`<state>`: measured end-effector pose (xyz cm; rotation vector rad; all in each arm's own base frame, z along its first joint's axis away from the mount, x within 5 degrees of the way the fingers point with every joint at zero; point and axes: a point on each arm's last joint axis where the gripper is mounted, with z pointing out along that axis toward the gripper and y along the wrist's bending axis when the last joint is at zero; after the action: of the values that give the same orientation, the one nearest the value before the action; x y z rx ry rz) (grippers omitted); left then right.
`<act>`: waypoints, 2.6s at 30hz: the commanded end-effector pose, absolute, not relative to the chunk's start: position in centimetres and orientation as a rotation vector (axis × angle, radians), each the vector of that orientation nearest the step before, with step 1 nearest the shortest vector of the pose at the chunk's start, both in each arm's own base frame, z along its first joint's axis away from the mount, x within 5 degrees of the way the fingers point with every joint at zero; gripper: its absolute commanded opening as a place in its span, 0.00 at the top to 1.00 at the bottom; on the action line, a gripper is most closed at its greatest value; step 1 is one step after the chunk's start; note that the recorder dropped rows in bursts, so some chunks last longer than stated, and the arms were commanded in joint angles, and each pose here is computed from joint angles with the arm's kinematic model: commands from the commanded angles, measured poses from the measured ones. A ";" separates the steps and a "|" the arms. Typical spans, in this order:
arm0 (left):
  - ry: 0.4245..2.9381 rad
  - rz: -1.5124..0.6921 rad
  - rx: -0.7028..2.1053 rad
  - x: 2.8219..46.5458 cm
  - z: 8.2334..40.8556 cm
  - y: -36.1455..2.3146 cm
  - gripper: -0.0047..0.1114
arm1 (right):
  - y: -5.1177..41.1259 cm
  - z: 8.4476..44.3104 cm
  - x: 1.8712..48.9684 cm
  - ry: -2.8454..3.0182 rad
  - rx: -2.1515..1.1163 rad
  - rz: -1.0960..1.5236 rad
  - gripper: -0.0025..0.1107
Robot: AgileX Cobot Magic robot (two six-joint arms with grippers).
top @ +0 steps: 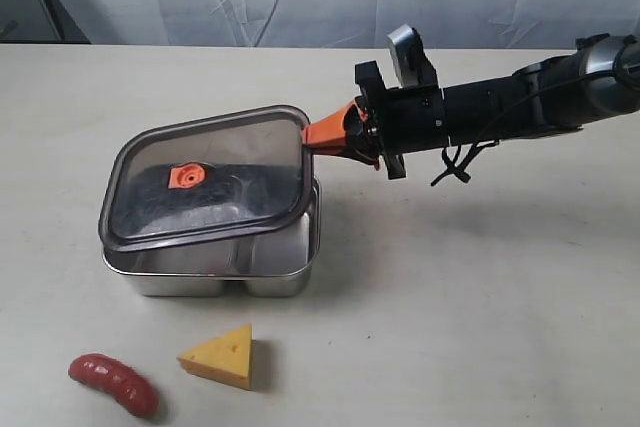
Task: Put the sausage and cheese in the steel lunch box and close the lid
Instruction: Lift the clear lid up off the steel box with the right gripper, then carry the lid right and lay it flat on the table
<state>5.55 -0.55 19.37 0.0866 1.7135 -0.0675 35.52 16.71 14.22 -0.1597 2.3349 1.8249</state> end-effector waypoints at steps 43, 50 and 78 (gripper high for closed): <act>1.706 -0.067 0.086 5.5 19.3 -0.5 0.96 | 15.7 29.0 29.8 2.229 -1.499 -0.249 0.99; 1.706 -0.067 0.086 5.5 19.3 -0.5 0.96 | 20.1 22.6 24.0 2.323 -1.657 -0.093 0.99; 1.706 -0.063 0.089 5.5 19.3 -0.5 0.96 | 22.7 17.9 18.2 2.560 -1.683 0.267 0.55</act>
<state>5.55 -0.55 19.37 0.0876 1.7135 -0.0662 18.51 22.71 17.89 -1.6814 2.5200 0.2424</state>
